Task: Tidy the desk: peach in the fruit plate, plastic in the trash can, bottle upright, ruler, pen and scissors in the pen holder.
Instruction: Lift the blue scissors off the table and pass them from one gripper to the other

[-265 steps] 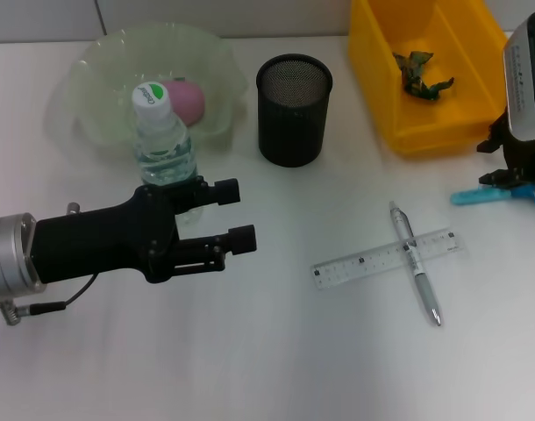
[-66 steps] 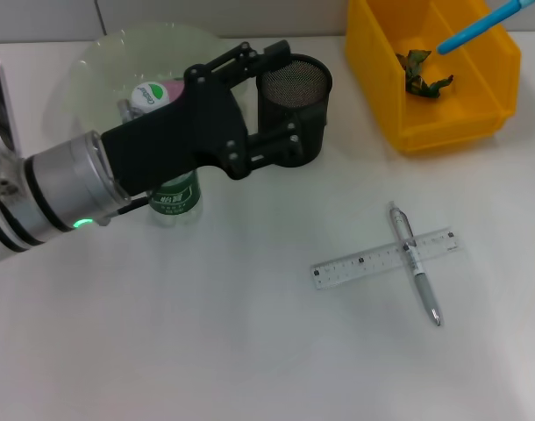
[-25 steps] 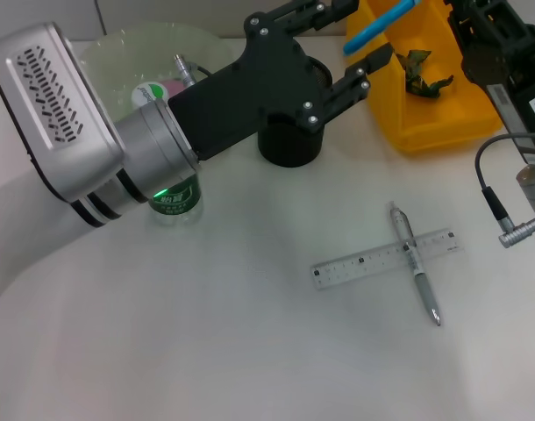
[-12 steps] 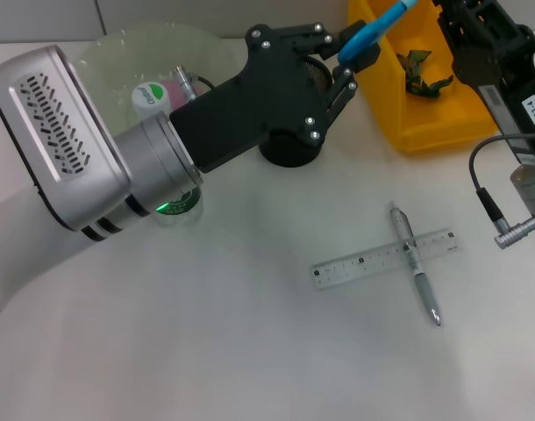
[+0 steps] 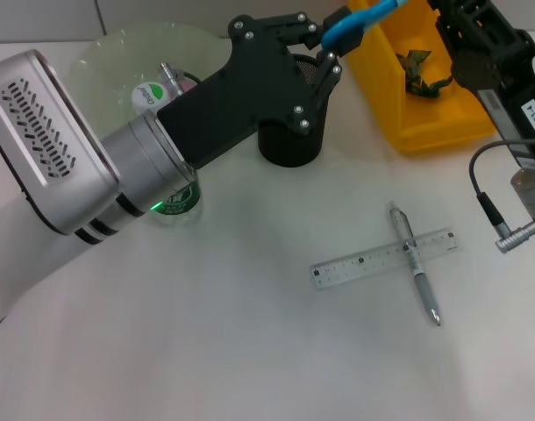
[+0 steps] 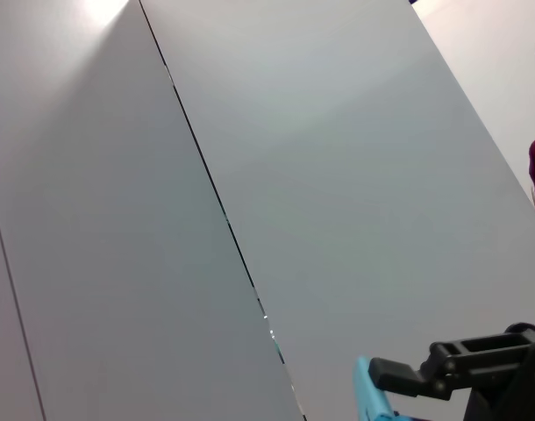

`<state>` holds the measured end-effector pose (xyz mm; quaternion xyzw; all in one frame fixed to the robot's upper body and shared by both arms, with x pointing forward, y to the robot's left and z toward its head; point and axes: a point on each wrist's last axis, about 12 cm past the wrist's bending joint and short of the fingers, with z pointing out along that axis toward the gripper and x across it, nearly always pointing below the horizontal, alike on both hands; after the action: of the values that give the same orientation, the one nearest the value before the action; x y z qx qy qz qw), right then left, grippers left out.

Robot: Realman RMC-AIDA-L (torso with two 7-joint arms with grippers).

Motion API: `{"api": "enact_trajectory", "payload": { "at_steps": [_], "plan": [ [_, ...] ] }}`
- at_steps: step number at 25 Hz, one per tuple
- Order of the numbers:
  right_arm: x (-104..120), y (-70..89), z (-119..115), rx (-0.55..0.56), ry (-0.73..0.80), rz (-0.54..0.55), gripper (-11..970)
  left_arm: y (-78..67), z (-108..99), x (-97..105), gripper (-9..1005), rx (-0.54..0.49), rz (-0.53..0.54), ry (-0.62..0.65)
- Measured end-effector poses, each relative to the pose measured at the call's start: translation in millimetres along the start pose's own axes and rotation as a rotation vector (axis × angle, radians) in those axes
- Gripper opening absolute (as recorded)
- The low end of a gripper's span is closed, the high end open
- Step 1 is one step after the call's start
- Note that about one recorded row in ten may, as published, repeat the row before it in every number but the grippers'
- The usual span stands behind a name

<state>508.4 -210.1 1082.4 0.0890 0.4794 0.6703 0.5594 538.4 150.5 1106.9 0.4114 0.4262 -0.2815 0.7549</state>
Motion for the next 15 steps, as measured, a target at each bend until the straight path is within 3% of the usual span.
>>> {"api": "enact_trajectory", "payload": {
  "at_steps": [8, 12, 15],
  "plan": [
    [-0.9, 1.3, -3.6, -0.004, -0.012, -0.007, 223, 1.0, -3.8, -0.1, 99, -0.035, 0.010, -0.003],
    [-3.9, 2.3, -11.5, 0.004, -0.037, -0.016, 371, 2.7, -3.8, -0.9, 98, -0.043, 0.010, -0.007],
    [-13.6, 5.6, -30.1, 0.009, -0.078, -0.057, 500, 8.0, -3.1, -2.7, 98, -0.051, -0.010, -0.009]
  ]
}}
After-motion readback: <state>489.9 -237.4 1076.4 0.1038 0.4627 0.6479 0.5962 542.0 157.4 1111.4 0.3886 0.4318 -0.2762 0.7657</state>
